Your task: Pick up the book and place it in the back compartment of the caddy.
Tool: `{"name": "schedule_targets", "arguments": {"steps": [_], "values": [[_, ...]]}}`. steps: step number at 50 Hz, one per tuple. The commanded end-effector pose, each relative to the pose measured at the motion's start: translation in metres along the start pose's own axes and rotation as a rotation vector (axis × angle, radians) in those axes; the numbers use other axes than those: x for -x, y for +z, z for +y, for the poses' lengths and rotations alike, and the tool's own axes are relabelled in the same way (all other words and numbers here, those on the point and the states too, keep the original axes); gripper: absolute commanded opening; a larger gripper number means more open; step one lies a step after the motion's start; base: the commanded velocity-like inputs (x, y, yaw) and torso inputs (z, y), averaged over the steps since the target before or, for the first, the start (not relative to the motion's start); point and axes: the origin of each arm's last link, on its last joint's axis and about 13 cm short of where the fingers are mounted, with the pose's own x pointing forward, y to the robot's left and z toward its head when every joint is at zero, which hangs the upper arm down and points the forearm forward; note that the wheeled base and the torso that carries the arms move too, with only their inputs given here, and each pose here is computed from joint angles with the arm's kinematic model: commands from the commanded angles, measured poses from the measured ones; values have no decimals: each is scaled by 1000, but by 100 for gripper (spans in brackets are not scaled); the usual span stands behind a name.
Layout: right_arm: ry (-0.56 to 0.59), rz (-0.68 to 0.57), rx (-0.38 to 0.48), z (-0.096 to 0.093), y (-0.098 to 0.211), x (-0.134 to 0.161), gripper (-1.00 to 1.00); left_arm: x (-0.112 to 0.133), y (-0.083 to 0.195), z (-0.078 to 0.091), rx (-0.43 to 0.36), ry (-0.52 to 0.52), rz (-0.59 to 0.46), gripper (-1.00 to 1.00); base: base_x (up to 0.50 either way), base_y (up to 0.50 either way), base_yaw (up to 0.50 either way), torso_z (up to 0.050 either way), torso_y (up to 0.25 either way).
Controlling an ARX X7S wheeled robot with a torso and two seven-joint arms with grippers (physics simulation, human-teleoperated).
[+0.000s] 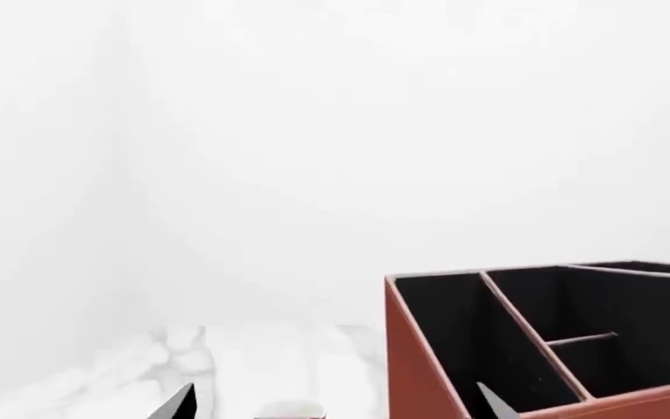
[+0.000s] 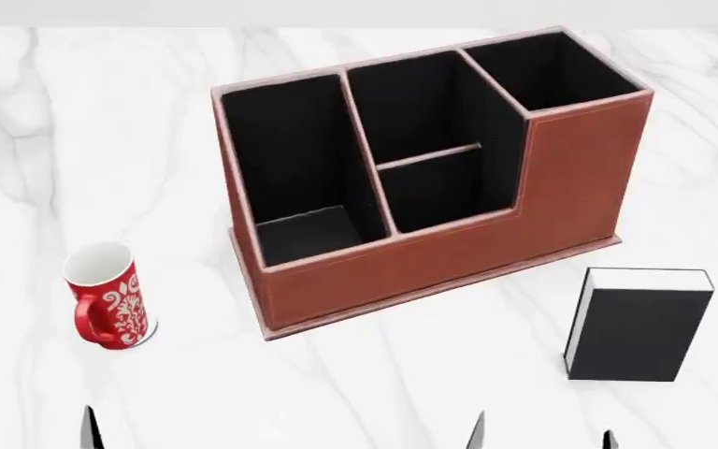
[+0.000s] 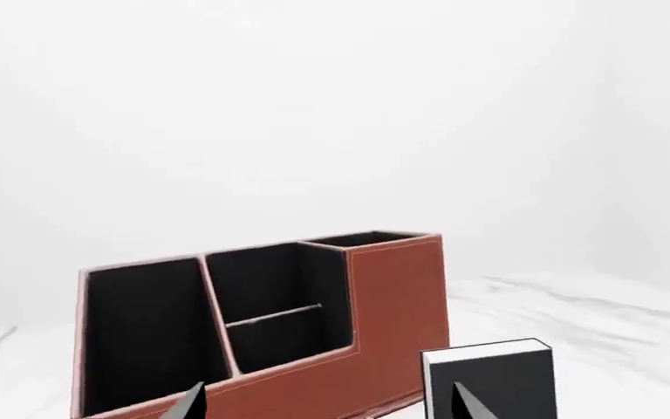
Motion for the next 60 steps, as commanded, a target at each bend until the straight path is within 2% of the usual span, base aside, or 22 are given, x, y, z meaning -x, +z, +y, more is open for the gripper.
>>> {"name": "schedule_targets", "arguments": {"steps": [1, 16, 28, 47, 49, 51, 53, 59, 60], "values": [[-21, -112, -12, -1, 15, 12, 100, 13, 15, -1, 5, 9, -151, 100, 0, 0, 0, 0, 0], [-38, -190, -32, -3, 24, 20, 100, 23, 28, 2, 66, 21, -285, 100, 0, 0, 0, 0, 0], [-42, -227, -24, -3, 27, 24, 100, 25, 32, 4, 84, 45, -319, 100, 0, 0, 0, 0, 0], [-61, -224, -19, -4, 25, 21, 100, 22, 30, 5, 120, 63, -301, 100, 0, 0, 0, 0, 0], [-64, -223, -17, -4, 25, 21, 100, 20, 31, 5, 153, 61, -273, 100, 0, 0, 0, 0, 0], [-68, -220, -15, -4, 24, 20, 100, 19, 29, 4, 153, 65, -264, 100, 0, 0, 0, 0, 0], [-67, -217, -18, -4, 24, 20, 100, 16, 28, 4, 189, 70, -212, 100, 0, 0, 0, 0, 0], [-70, -216, -16, -4, 23, 19, 100, 12, 23, 5, 178, 68, -157, 100, 0, -1, 0, 0, 0], [-72, -212, -14, -4, 22, 18, 100, 12, 22, 6, 158, 102, -171, 100, 0, 0, 0, 0, 0]]}}
